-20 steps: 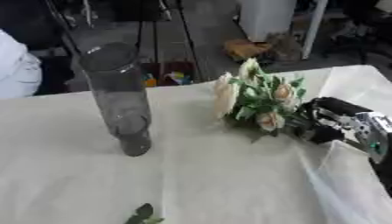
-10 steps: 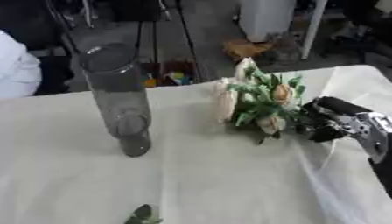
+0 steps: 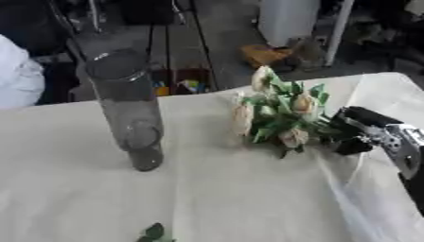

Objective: Arrange flowers into the vase.

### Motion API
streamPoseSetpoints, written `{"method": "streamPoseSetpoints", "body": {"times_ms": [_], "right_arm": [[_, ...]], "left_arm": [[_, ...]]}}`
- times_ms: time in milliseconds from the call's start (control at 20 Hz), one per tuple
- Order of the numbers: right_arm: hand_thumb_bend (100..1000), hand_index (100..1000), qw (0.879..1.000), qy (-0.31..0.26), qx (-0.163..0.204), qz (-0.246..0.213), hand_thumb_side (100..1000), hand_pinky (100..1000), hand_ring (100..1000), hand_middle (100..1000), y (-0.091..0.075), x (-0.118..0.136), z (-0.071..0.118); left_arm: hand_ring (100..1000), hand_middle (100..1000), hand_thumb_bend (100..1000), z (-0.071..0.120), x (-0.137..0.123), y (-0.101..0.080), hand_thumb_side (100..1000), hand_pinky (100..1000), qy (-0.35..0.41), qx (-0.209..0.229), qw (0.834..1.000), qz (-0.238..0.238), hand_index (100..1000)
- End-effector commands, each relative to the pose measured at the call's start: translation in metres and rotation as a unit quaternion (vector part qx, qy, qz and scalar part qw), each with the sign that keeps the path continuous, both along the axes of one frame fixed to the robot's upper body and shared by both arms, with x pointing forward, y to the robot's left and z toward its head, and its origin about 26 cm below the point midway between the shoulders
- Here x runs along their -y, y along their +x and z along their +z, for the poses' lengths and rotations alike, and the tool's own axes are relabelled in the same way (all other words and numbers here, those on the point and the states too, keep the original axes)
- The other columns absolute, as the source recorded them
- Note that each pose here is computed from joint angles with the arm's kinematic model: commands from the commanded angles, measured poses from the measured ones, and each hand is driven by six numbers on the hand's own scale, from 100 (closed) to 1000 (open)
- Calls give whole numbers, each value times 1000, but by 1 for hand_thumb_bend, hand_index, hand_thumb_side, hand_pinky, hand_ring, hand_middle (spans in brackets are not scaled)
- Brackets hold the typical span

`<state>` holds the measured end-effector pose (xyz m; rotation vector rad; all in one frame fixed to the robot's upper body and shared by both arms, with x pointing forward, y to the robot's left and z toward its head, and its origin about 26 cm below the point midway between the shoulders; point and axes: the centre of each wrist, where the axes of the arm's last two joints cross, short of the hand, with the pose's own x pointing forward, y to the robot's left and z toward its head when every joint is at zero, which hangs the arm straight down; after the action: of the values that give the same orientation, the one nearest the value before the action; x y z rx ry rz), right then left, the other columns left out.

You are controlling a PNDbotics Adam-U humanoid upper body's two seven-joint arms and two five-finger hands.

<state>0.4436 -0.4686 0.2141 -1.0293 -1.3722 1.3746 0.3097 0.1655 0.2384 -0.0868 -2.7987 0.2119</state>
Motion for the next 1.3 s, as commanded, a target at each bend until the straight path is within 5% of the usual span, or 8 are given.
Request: {"method": "streamPoseSetpoints", "body": {"times_ms": [50,400,900,1300], "right_arm": [[332,217,1000,0,-15,-13,520,260,149,100,-2,2,-14],[390,145,998,32,47,-25,453,137,100,100,-1,-1,-13],[387,128,989,80,120,-23,340,106,100,100,-1,-3,-23],[382,134,979,129,155,-15,345,100,100,100,-1,-8,-17]], "left_arm": [[724,773,292,8,0,-3,951,676,0,14,1000,-1,864],[719,772,291,7,0,-3,949,677,1,13,1000,0,864],[715,772,285,8,1,-3,949,677,2,12,1000,0,860],[714,772,288,8,1,-3,948,678,5,12,1000,0,859]]}}
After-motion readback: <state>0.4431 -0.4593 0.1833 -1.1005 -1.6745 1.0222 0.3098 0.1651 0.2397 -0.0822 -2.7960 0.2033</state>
